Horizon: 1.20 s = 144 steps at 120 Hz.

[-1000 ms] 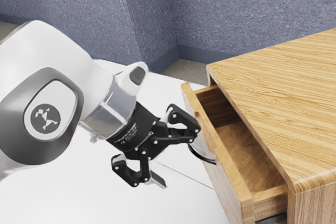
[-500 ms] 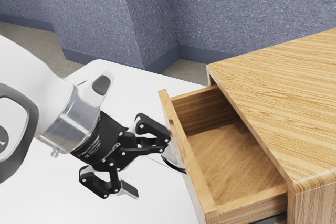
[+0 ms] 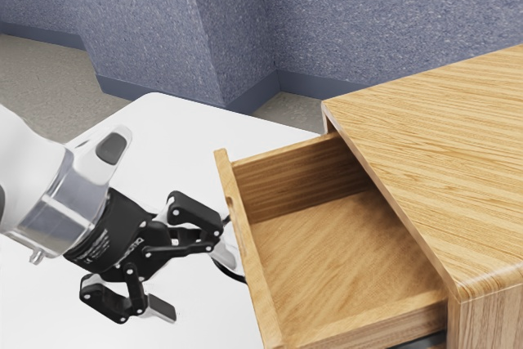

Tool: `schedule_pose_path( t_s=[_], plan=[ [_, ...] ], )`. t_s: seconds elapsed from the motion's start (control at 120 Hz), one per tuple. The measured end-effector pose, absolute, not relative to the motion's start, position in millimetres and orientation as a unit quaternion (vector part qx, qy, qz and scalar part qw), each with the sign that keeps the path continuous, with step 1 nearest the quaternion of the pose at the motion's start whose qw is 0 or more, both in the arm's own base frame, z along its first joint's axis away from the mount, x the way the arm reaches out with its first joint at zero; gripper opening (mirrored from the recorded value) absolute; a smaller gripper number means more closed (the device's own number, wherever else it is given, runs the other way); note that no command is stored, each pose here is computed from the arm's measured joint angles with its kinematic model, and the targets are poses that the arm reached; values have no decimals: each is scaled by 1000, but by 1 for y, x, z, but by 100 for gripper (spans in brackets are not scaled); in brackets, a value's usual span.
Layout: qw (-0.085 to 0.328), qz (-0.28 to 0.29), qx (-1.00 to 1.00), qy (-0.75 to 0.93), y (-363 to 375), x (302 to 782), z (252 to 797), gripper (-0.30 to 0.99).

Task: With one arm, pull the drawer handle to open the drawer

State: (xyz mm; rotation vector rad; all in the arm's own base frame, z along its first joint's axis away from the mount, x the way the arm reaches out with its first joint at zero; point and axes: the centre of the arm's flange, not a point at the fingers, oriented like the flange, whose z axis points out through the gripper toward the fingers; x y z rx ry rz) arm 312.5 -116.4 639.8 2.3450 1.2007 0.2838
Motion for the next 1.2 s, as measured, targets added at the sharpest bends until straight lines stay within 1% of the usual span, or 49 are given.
schedule_pose_path(
  t_s=[0.433,0.642,0.85,1.017,1.2],
  plan=[
    [238,114,852,451,-87,283,641,69],
    [232,128,850,456,-79,264,647,68],
    [222,120,853,458,-73,256,639,68],
    [228,125,848,461,-56,240,643,68],
    [221,123,848,466,-45,233,638,68]
  ],
)
